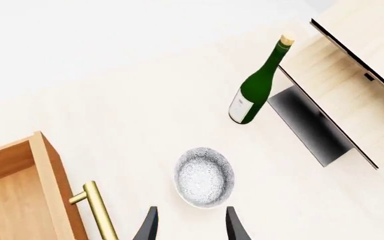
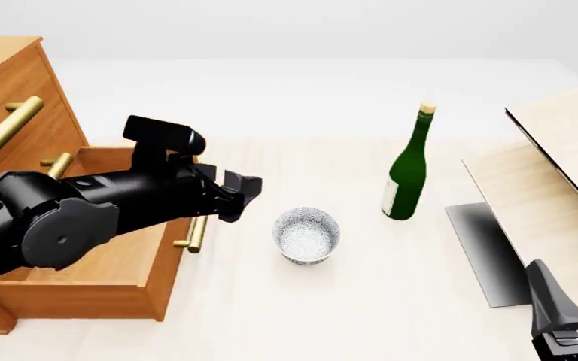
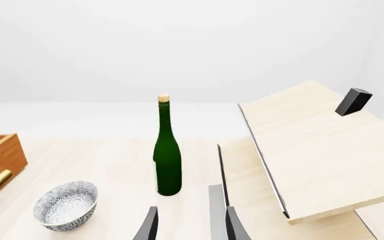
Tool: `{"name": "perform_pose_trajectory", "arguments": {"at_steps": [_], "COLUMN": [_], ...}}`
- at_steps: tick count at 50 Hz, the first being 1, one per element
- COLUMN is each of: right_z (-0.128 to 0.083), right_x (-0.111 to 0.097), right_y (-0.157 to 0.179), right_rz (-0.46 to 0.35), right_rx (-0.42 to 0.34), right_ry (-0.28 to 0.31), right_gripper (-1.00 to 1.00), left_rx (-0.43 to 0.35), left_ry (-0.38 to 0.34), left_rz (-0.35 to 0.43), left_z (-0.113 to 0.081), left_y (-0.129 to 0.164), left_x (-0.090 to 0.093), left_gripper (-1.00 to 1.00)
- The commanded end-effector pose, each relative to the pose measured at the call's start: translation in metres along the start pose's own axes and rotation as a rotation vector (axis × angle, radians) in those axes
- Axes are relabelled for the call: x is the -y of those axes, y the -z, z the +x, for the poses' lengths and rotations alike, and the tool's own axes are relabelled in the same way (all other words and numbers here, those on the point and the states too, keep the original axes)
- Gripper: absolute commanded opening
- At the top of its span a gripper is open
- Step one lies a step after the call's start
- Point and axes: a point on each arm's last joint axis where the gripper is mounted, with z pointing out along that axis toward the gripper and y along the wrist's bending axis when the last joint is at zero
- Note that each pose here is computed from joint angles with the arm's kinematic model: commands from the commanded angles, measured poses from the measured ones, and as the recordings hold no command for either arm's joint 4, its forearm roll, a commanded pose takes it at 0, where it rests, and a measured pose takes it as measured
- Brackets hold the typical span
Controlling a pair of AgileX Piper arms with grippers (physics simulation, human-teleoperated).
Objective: Put the bowl in the bottom drawer of the cabinet and close it.
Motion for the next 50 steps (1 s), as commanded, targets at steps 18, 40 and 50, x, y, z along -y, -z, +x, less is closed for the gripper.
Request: {"name": "perform_pose_trajectory", "arguments": {"at_steps": [18,40,50], "right_z": [0.000,0.000,0.000], "right_x": [-0.003,-0.003,-0.003], "right_y": [-0.001,0.000,0.000], "right_rz": [-0.051,-0.051,-0.051], "right_rx": [0.000,0.000,0.000], "right_ry": [-0.004,-0.004,-0.004], "right_gripper": [1.00,1.00,1.00], "left_rx": [-0.028,-0.033,-0.036], "left_ry": [0.078,0.120,0.137], "left_rz": [0.024,-0.040,-0.051], "left_z": [-0.016,-0.023,-0.025], "left_y": [-0.026,-0.054,-0.062], "left_x": [0.013,-0.007,-0.011], "left_gripper": [1.00,1.00,1.00]}}
